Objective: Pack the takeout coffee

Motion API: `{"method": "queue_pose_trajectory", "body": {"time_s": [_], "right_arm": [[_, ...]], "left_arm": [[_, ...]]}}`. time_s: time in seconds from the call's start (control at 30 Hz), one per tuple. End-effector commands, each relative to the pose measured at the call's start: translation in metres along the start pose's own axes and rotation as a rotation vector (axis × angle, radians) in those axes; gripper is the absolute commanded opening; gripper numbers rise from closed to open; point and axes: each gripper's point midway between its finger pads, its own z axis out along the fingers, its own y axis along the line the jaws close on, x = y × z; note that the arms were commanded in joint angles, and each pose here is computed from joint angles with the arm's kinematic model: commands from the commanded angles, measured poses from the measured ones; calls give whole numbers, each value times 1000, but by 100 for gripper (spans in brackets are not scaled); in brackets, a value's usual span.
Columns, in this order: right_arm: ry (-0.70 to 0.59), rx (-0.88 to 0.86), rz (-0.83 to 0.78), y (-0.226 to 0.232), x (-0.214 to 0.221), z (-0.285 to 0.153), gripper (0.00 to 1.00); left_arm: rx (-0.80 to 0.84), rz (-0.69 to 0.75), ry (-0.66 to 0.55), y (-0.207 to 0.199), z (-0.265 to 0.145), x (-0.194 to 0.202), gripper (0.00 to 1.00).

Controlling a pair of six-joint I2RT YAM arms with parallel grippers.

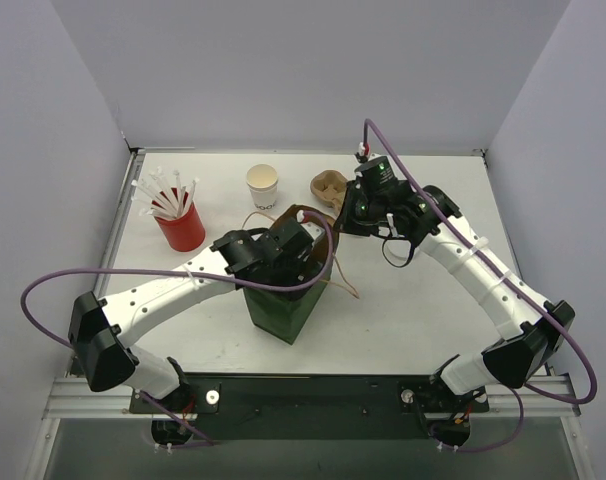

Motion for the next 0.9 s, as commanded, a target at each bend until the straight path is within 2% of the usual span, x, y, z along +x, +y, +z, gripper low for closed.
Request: {"method": "queue_pose_trajectory", "body": {"time_s": [0.0,0.87], "right_arm": [[-67,-2,10,4,-16,-22,0],[-58,37,6,-3,-15,-27,0]], "left_arm": [[52,-3,-110,-9,-21,-28,90],[35,-1,-173,-3,-47,-47,86]]}}
